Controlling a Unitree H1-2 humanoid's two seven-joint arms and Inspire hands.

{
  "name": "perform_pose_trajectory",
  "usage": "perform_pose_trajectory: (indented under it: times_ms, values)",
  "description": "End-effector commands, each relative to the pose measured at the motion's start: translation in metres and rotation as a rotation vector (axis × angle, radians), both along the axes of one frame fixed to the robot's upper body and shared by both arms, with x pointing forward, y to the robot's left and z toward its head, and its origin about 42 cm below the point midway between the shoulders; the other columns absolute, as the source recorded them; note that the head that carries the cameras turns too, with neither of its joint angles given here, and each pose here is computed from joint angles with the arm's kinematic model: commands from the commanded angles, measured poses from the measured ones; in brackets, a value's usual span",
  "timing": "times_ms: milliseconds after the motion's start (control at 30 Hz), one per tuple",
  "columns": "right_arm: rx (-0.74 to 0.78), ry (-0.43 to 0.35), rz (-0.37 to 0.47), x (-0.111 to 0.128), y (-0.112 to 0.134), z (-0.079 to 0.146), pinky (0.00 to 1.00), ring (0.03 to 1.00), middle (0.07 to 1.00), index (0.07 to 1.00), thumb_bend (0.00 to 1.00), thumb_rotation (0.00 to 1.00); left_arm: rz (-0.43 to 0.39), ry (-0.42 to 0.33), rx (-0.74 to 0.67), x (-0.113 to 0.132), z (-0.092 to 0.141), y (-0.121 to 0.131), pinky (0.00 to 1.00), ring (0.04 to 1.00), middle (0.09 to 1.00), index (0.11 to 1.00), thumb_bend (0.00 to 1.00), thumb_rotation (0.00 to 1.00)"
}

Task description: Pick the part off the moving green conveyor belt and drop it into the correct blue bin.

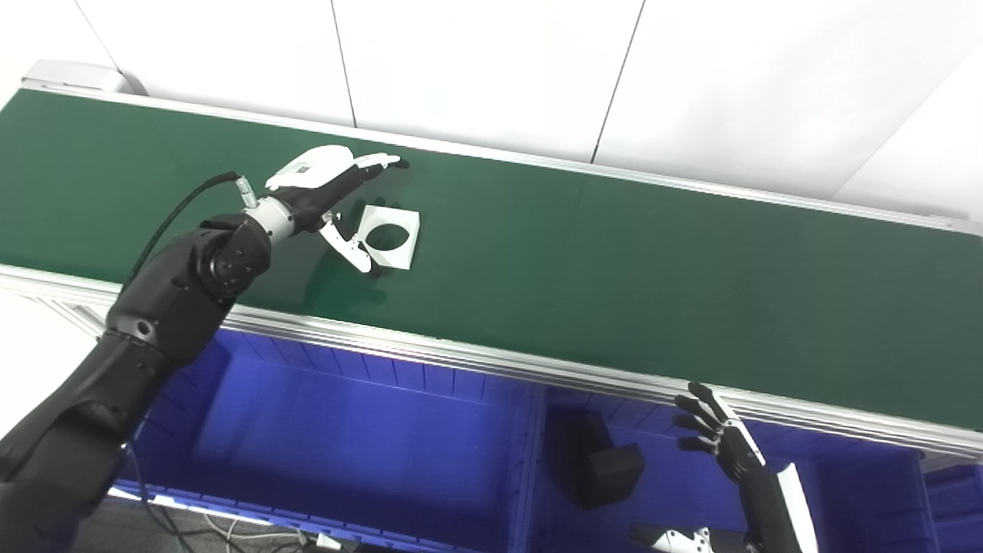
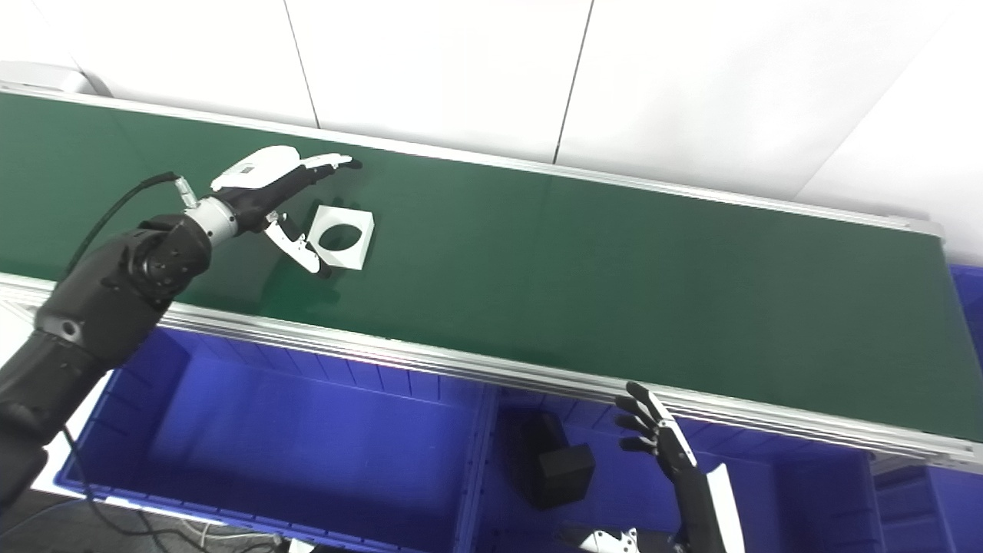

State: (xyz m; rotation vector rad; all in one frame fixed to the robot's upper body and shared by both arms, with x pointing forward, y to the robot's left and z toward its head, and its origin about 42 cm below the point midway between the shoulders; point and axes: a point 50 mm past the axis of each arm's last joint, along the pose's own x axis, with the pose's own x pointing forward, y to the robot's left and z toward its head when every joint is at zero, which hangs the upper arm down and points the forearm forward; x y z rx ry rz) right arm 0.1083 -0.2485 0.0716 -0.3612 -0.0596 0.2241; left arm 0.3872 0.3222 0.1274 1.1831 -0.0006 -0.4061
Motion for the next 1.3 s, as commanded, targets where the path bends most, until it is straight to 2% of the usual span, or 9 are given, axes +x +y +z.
perform_pose_trajectory:
  times_ms: [0, 367, 567, 800, 867, 933, 967, 1033, 1267]
  values:
    - [0.024, -0.077, -0.006, -0.001, 0.002, 0.01, 0.68, 0.783, 0.83, 0.897, 1.0, 0.26, 0.001, -0.108, -0.006, 0.019, 0.024, -0.003, 0.82, 0.896, 0.938, 0.922, 0.88, 0.18]
    - [0.038, -0.089, -0.026, -0.005, 0.007, 0.014, 0.68, 0.779, 0.826, 0.897, 1.0, 0.26, -0.027, -0.084, -0.042, 0.026, 0.01, -0.031, 0.79, 0.861, 0.881, 0.88, 0.85, 0.25]
    - [0.039, -0.097, -0.026, -0.006, 0.008, 0.018, 0.68, 0.782, 0.83, 0.905, 1.0, 0.28, -0.043, -0.067, -0.046, 0.028, 0.002, -0.042, 0.74, 0.799, 0.813, 0.797, 0.82, 0.14]
    - [0.048, -0.101, -0.028, -0.006, 0.009, 0.02, 0.68, 0.779, 0.829, 0.907, 0.99, 0.27, -0.101, 0.04, 0.005, 0.023, 0.002, -0.05, 0.76, 0.814, 0.826, 0.784, 0.89, 0.13]
    - [0.042, -0.104, -0.029, -0.006, 0.009, 0.02, 0.68, 0.778, 0.829, 0.907, 0.99, 0.27, -0.099, 0.059, 0.008, 0.021, 0.0, -0.051, 0.72, 0.777, 0.789, 0.764, 0.84, 0.06]
    - [0.041, -0.105, -0.03, -0.006, 0.009, 0.02, 0.67, 0.776, 0.827, 0.906, 0.98, 0.28, -0.079, 0.067, 0.003, 0.019, -0.002, -0.05, 0.64, 0.707, 0.735, 0.685, 0.75, 0.01]
    - [0.044, -0.105, -0.031, -0.006, 0.009, 0.019, 0.67, 0.776, 0.827, 0.906, 0.98, 0.28, -0.07, 0.072, 0.004, 0.019, -0.003, -0.05, 0.53, 0.597, 0.592, 0.573, 0.62, 0.0]
    - [0.045, -0.106, -0.032, -0.005, 0.009, 0.019, 0.67, 0.773, 0.823, 0.905, 0.97, 0.29, -0.062, 0.074, 0.011, 0.019, -0.004, -0.05, 0.45, 0.513, 0.501, 0.511, 0.53, 0.0]
    - [0.044, -0.109, -0.034, -0.004, 0.008, 0.018, 0.67, 0.773, 0.825, 0.914, 0.95, 0.31, -0.057, 0.089, 0.017, 0.02, 0.001, -0.047, 0.43, 0.485, 0.465, 0.514, 0.52, 0.0]
